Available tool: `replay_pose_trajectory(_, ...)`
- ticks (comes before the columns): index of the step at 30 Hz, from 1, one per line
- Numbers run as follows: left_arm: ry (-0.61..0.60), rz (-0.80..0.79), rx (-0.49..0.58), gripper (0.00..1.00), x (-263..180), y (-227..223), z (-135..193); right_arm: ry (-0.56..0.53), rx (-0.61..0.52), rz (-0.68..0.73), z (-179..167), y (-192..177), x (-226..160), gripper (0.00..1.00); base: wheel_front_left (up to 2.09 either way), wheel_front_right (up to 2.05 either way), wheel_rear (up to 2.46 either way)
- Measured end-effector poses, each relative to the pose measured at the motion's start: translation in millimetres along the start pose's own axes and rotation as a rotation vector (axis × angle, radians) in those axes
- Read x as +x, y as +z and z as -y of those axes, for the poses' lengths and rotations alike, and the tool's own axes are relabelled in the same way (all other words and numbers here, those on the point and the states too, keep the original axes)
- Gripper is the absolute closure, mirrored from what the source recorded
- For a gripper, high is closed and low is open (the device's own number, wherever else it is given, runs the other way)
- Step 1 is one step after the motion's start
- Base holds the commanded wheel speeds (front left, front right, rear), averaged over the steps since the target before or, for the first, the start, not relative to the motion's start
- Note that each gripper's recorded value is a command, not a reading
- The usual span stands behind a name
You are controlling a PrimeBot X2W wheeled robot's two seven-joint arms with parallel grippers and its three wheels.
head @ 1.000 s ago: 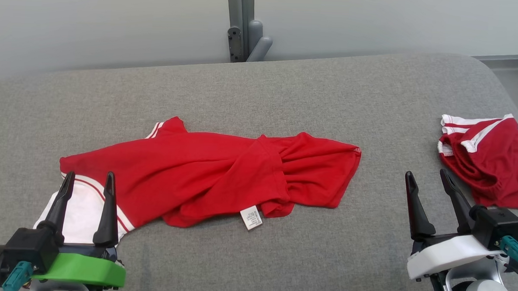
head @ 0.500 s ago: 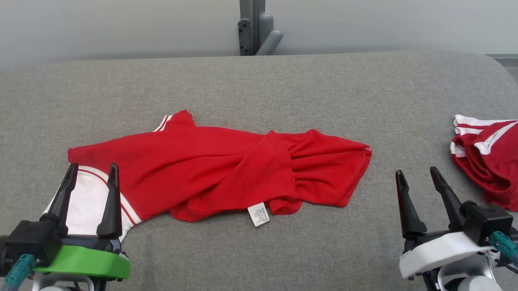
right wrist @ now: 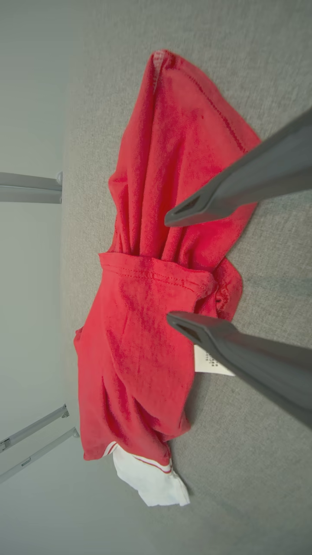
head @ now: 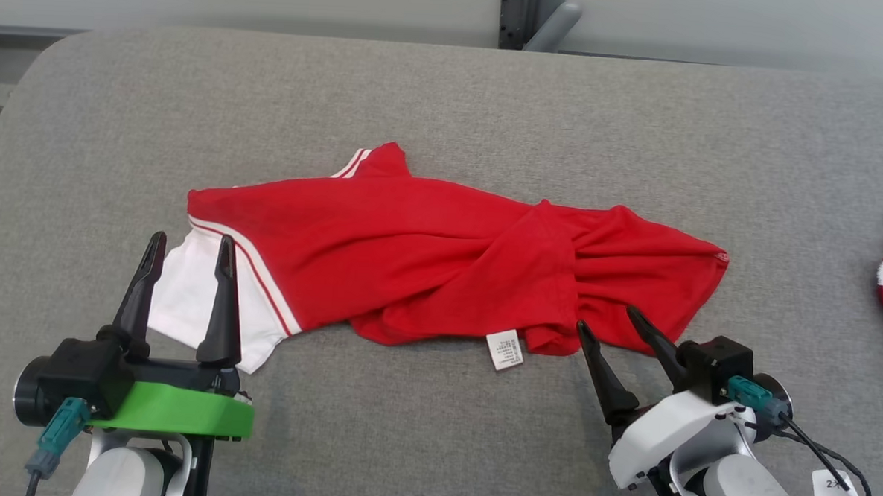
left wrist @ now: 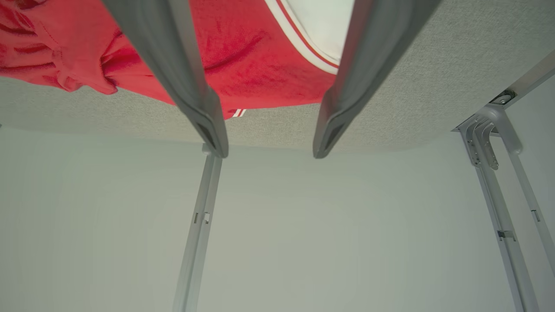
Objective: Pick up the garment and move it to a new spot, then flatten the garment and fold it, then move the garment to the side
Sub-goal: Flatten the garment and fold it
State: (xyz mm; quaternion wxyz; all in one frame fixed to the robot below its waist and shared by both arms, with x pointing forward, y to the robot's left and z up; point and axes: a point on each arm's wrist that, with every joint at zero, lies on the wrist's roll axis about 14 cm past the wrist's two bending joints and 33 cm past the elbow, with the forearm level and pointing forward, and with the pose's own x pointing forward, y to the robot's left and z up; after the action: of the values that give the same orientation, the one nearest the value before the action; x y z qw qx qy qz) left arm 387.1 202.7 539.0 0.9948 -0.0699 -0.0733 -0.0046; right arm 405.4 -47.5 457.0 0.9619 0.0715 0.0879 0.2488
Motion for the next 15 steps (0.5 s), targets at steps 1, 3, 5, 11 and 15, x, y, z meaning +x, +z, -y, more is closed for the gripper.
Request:
replay_pose_trajectory(1,0.01,-0.004,-0.001,0.0,-0.7,-1.7,-2.1,0.012,0.008,-0.017,-2.3,-6.2,3.7,0.0,0.0,0.0,0.0)
replay_pose_trajectory(3,0.029,-0.016,0.0,0.0,-2.0,-5.7,-8.3,0.033,0.014,-0.063,-6.0,-21.0,9.5,0.0,0.0,0.0,0.0)
replay_pose_trajectory(5,0.049,-0.027,0.006,0.0,-3.3,-9.1,-14.6,0.047,0.031,-0.097,-9.1,-33.5,14.1,0.0,0.0,0.0,0.0)
replay_pose_trajectory(11,0.082,-0.036,0.015,0.0,-2.7,-14.1,-23.9,0.066,0.065,-0.151,-11.9,-55.6,27.5,0.0,0.0,0.0,0.0)
replay_pose_trajectory(15,0.075,-0.027,0.016,0.0,2.3,-13.4,-22.5,0.072,0.068,-0.149,-11.6,-57.0,33.5,0.28,0.0,0.0,0.0)
